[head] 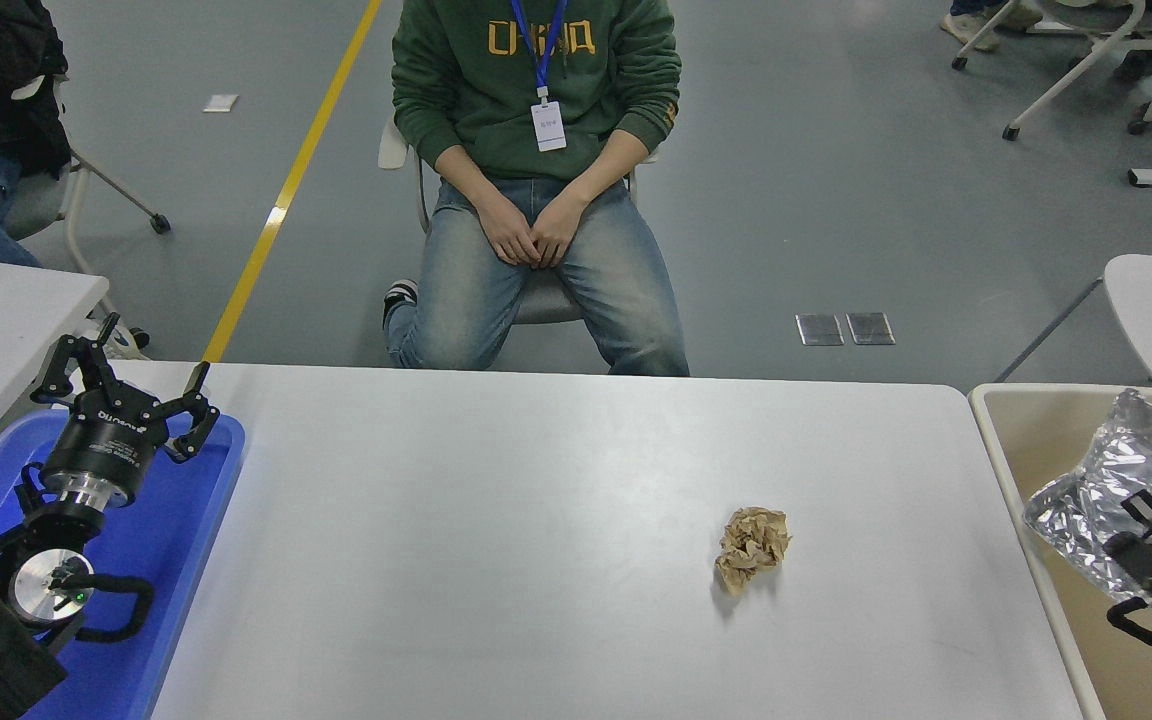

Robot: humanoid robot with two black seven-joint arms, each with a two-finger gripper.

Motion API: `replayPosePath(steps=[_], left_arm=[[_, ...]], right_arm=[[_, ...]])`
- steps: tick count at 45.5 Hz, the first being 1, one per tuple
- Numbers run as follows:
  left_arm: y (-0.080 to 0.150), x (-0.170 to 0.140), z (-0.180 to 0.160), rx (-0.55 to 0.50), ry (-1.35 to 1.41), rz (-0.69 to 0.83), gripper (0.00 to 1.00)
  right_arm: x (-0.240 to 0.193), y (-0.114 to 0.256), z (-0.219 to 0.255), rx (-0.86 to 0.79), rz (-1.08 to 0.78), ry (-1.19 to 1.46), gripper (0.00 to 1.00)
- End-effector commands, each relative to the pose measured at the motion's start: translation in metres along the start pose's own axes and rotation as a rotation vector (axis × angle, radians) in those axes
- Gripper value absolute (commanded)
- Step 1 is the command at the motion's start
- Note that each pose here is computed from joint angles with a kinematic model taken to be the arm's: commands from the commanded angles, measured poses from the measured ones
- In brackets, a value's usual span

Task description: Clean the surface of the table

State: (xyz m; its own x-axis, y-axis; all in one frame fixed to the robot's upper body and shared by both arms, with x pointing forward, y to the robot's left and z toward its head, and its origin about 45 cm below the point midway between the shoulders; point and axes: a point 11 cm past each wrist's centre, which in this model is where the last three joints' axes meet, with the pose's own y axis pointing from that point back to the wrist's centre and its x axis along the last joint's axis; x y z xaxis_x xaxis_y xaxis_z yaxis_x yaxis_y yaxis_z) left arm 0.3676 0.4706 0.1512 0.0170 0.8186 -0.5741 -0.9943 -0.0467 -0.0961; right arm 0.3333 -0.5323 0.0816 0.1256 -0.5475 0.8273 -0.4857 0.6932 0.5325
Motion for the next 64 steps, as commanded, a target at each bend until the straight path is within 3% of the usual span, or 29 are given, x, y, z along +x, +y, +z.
replayPosePath(steps=[1,5,6,7,11,13,14,53,64], left_arm=[[0.0,0.0,0.0,-0.002,0.0,0.0,1.0],[0.0,0.0,0.0,0.0,0.0,0.0,1.0],[0.0,0.0,0.0,0.0,0.0,0.0,1.0],[0.0,0.0,0.0,0.0,0.0,0.0,1.0],[0.0,0.0,0.0,0.0,0.0,0.0,1.0],[0.0,0.0,0.0,0.0,0.0,0.0,1.0],[0.0,0.0,0.0,0.0,0.0,0.0,1.0],[0.0,0.0,0.0,0.0,0.0,0.0,1.0],[0.0,0.0,0.0,0.0,0.0,0.0,1.0]], right_arm=[[-0.007,0.001,0.002,-0.01,0.016,-0.022,0.0],[-0.006,0.001,0.002,-0.013,0.017,-0.036,0.01],[-0.006,0.001,0.003,-0.018,0.015,-0.054,0.16],[-0.006,0.001,0.003,-0.021,0.013,-0.064,0.25],[-0.008,0.001,0.004,-0.032,0.006,-0.099,0.46],[-0.008,0.001,0.004,-0.035,0.004,-0.109,0.77],[-0.009,0.001,0.005,-0.036,0.003,-0.11,0.99],[0.018,0.0,-0.014,-0.003,0.011,-0.167,1.0],[0.03,0.018,-0.047,0.109,-0.154,-0.352,1.0]])
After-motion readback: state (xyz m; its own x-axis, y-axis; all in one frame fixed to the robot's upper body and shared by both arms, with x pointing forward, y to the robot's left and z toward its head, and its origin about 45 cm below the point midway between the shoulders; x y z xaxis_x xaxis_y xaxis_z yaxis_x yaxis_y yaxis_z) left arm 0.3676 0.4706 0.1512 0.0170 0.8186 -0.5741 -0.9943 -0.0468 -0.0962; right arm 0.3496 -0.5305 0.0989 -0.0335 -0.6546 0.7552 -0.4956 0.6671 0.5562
